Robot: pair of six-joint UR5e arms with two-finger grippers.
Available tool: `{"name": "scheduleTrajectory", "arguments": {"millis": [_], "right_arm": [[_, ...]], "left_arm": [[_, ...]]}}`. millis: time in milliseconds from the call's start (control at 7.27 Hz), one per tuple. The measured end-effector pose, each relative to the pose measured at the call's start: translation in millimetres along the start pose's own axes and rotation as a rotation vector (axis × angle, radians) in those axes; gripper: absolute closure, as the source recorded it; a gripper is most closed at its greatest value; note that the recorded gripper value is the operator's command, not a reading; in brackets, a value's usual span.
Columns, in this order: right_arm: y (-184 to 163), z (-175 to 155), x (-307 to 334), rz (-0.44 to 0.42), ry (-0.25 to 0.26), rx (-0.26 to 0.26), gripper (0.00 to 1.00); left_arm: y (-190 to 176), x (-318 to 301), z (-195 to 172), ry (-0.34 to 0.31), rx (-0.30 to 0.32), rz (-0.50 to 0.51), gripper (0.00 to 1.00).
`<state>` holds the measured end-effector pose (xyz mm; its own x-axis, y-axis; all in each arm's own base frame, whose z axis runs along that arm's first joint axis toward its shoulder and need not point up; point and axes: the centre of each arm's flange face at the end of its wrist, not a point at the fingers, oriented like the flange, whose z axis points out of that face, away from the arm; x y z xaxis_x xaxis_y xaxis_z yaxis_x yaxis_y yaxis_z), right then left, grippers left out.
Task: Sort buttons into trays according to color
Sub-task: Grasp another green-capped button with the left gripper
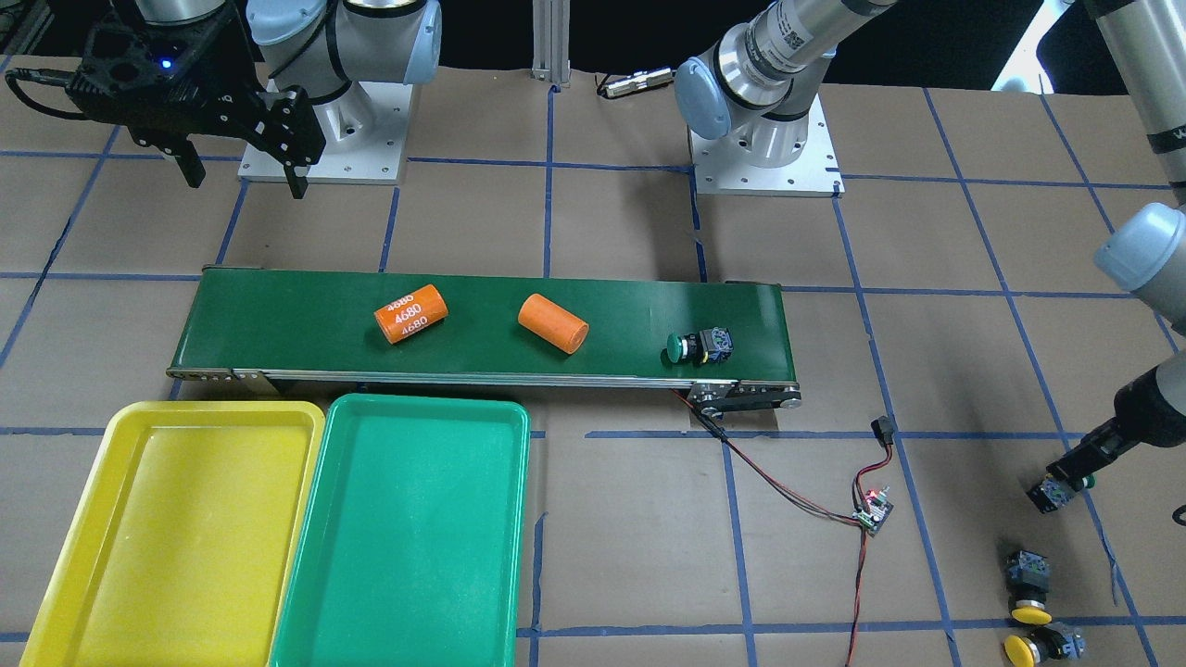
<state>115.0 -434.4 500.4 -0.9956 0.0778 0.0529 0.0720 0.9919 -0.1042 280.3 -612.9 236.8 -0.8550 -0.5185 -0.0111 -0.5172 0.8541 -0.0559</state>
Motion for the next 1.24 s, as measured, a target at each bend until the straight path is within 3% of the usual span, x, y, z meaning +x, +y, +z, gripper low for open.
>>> {"name": "scheduleTrajectory", "arguments": {"millis": [550, 688, 825, 963, 1238], "right_arm": [[-2, 32, 5, 0.003, 0.007, -0.087, 0.0], [-3, 34, 6, 0.006, 0.007, -0.089, 0.0], [-4, 35, 6, 0.01, 0.006, -0.087, 0.0], [-5, 37, 6, 0.014, 0.005, -0.089, 0.0], [-6, 40, 6, 0.018, 0.006, -0.098, 0.0]], "left_arm": [[-13, -9, 46, -0.009, -0.01, -0.026, 0.0], [-14, -9, 51, -0.009, -0.012, -0.025, 0.16], [-14, -9, 55, -0.009, -0.015, -0.022, 0.53], [-14, -9, 61, -0.01, -0.021, -0.018, 0.72], [-16, -13, 59, -0.066, -0.025, -0.01, 0.72]]}}
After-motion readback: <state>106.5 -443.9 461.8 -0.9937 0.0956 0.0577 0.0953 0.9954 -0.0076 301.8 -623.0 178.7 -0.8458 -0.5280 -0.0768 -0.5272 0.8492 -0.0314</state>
